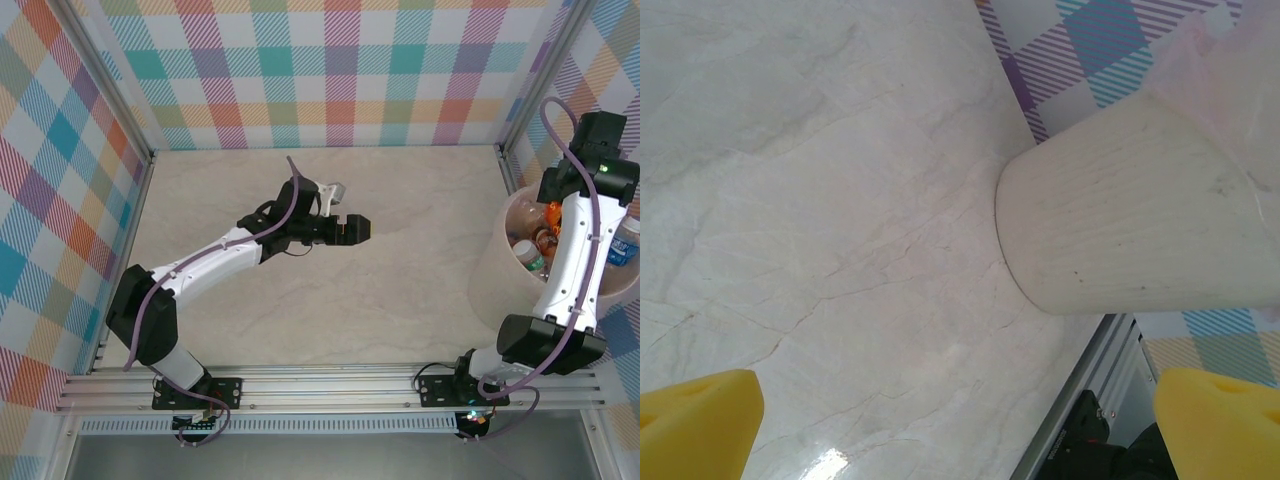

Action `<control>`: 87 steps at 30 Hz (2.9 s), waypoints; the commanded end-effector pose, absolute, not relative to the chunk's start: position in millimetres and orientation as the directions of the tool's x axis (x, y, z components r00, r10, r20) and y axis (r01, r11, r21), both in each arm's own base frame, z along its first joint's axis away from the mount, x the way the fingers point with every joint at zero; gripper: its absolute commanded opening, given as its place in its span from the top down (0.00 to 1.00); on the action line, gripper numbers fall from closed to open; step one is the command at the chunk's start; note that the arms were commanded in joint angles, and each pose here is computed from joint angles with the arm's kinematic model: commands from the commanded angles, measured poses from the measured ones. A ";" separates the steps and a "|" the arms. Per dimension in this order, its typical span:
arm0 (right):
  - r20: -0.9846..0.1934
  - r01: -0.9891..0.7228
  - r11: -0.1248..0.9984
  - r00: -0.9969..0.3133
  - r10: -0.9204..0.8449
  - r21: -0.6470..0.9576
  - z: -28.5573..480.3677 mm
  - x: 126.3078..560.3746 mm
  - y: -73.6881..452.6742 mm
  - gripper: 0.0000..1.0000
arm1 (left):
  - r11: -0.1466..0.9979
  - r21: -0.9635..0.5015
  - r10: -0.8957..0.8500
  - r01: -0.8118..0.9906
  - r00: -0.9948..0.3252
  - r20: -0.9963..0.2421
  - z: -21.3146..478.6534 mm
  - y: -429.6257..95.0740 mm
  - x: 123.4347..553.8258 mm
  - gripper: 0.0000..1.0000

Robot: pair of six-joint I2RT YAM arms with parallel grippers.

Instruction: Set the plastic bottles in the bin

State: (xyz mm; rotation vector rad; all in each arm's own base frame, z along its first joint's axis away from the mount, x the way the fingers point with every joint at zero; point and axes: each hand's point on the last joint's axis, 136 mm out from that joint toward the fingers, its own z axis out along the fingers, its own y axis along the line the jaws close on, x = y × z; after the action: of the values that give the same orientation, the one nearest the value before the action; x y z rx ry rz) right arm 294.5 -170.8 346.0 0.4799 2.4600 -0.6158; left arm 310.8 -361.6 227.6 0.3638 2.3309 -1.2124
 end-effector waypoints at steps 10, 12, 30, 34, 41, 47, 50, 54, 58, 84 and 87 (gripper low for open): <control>-0.494 0.483 0.854 -0.800 0.341 -0.194 279.6 289.4 -157.0 0.42 | 0.622 -0.655 -0.024 0.430 -0.825 -0.565 230.8 -349.3 322.6 0.00; -0.539 0.476 0.867 -0.774 0.332 -0.150 294.6 293.4 -150.7 0.42 | 0.652 -0.633 -0.049 0.417 -0.811 -0.584 233.1 -340.5 327.1 0.00; -0.867 0.083 0.994 -0.488 0.102 0.069 427.0 317.3 -6.1 0.31 | 0.945 -0.301 -0.327 -0.131 -0.459 -0.826 276.9 -118.4 330.5 0.00; -0.918 -0.192 0.959 -0.378 0.123 0.207 439.0 330.6 55.8 0.27 | 0.924 -0.214 -0.330 -0.316 -0.377 -0.865 282.2 -62.9 317.0 0.00; -0.913 -0.484 0.803 -0.371 0.171 0.348 414.5 341.0 124.0 0.19 | 0.825 -0.120 -0.310 -0.552 -0.265 -0.913 277.2 8.4 289.2 0.00; -0.888 -0.473 0.815 -0.447 0.104 0.333 335.3 353.8 131.0 0.09 | 0.718 -0.079 -0.288 -0.691 -0.193 -0.938 260.2 48.3 267.8 0.00; -0.886 -0.458 0.845 -0.463 0.038 0.276 297.1 357.0 125.2 0.05 | 0.685 -0.070 -0.287 -0.725 -0.180 -0.941 250.6 58.8 265.5 0.00; -0.869 -0.400 0.894 -0.494 -0.025 0.202 248.4 362.0 111.0 0.00 | 0.659 -0.038 -0.281 -0.751 -0.199 -0.939 235.1 68.9 270.3 0.00; -0.850 -0.336 0.929 -0.525 -0.047 0.156 210.0 370.4 97.8 0.00 | 0.665 -0.014 -0.274 -0.747 -0.227 -0.935 216.0 74.9 282.1 0.00; -0.864 -0.295 0.953 -0.496 -0.090 0.070 98.6 399.4 56.6 0.00 | 0.975 -0.026 -0.107 -0.222 -0.363 -0.925 81.2 11.7 388.7 0.00; -0.881 -0.275 0.957 -0.471 -0.054 0.089 100.8 400.9 54.4 0.00 | 0.969 -0.017 -0.109 -0.246 -0.365 -0.925 82.1 14.7 390.5 0.00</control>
State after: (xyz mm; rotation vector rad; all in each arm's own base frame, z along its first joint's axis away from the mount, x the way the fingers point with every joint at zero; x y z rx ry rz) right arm 392.5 53.4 88.5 -0.2385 2.1449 0.2427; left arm 377.0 13.0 55.5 -0.2505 2.0429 0.1587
